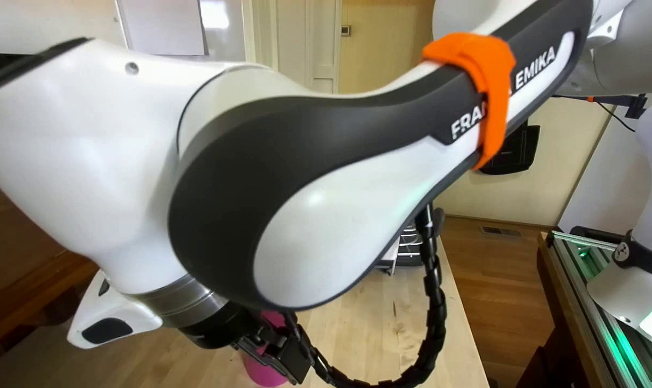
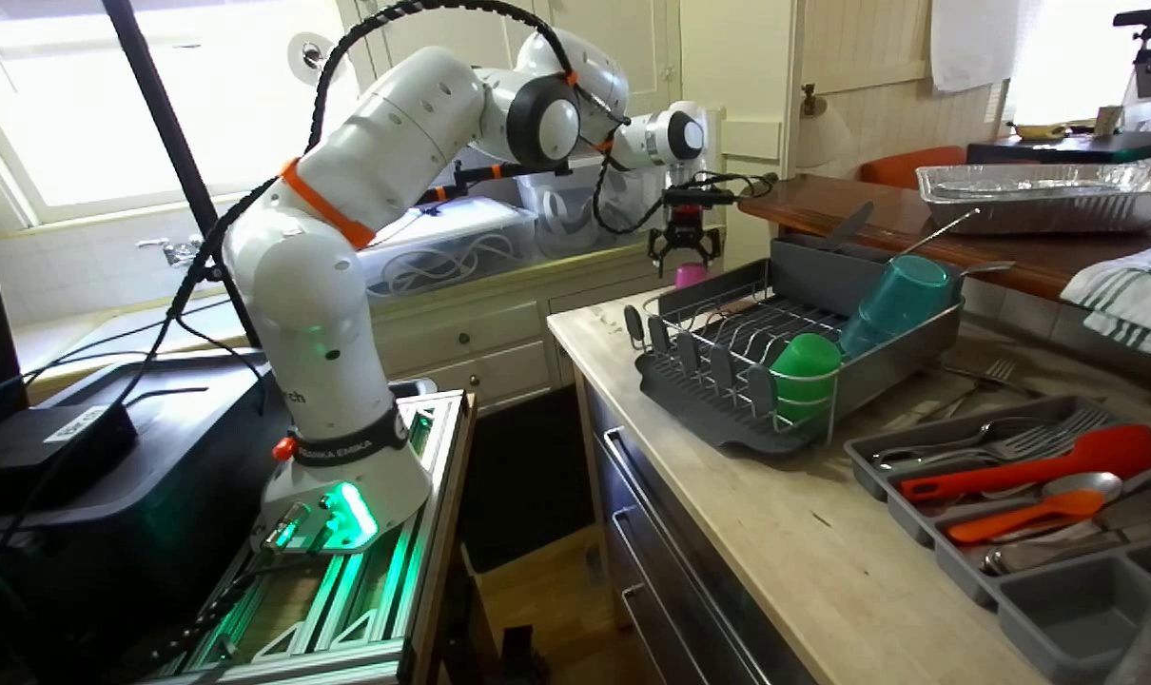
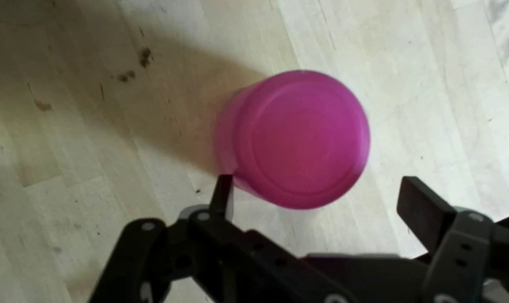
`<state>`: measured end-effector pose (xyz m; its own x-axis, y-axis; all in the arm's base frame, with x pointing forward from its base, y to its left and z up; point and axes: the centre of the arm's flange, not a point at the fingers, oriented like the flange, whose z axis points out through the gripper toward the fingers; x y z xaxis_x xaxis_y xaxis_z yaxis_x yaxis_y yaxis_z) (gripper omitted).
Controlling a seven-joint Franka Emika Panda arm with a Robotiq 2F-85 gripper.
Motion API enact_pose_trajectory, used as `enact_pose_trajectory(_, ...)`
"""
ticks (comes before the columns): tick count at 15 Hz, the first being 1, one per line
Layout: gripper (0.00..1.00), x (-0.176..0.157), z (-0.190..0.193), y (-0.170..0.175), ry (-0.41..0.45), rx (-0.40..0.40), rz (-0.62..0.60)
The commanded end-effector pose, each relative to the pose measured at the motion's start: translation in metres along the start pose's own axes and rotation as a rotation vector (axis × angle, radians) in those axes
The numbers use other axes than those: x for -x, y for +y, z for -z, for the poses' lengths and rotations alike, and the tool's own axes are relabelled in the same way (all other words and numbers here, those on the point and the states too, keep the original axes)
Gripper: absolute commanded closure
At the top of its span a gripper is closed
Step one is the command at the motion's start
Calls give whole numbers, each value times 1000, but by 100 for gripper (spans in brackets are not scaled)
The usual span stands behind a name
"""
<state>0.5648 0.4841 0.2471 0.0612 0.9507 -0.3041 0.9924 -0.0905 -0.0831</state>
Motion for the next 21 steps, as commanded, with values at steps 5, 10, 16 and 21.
enact_pose_trajectory(5,0,-12,-21,13,-162,-39,97)
enact_pose_trajectory(10,0,8,-23,14,-264,-102,17)
enact_pose_trajectory(16,0,24,-16,19,-304,-167,-12)
enact_pose_trajectory(21,0,17,25,11,-107,-153,-33)
